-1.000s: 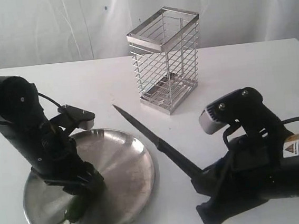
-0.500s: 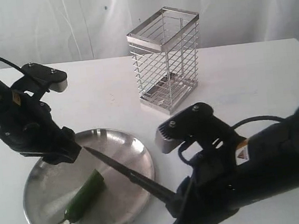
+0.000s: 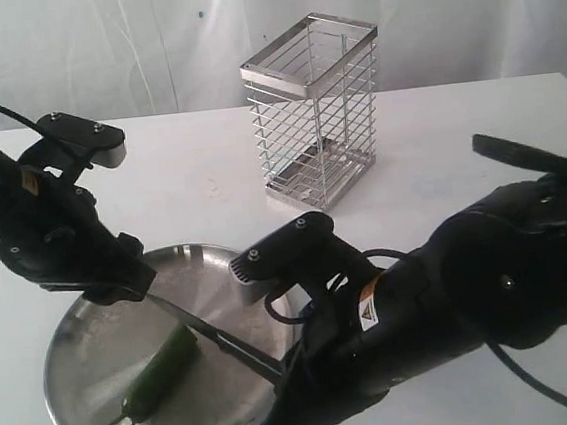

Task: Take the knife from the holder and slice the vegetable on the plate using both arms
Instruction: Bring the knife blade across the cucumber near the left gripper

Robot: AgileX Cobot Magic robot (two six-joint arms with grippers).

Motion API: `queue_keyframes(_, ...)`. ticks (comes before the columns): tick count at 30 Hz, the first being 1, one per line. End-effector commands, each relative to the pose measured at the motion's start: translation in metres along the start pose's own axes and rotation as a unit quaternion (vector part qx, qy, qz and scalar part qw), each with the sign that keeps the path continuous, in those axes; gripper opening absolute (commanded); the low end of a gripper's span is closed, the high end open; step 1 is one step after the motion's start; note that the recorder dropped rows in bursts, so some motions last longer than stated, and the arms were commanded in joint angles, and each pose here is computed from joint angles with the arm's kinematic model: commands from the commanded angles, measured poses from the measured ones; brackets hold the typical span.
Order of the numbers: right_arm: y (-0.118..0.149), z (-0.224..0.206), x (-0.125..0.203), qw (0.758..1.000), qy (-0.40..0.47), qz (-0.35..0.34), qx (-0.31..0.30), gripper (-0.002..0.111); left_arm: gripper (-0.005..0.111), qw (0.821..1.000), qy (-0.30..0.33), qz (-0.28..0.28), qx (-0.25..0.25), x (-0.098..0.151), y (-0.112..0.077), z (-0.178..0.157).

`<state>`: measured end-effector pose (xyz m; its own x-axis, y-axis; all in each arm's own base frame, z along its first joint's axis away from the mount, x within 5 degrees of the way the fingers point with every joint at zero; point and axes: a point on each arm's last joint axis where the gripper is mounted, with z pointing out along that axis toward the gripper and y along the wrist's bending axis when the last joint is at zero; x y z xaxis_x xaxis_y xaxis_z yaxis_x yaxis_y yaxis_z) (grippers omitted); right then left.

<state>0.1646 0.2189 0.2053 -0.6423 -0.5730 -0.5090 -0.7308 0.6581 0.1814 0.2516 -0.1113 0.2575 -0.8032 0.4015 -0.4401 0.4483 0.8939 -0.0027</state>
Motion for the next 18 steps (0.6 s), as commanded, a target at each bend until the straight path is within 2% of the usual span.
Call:
queue_keyframes(1, -0.001, 0.009, -0.001, 1.0, 0.002, 0.001, 0.006, 0.0, 0.069, 1.0, -0.005, -0.003, -0.001, 0.0, 0.0, -0.004)
queue_keyframes(18, -0.004, 0.026, 0.001, 1.0, 0.017, 0.009, 0.011, 0.0, 0.069, 1.0, -0.016, -0.005, -0.002, -0.002, 0.0, -0.004)
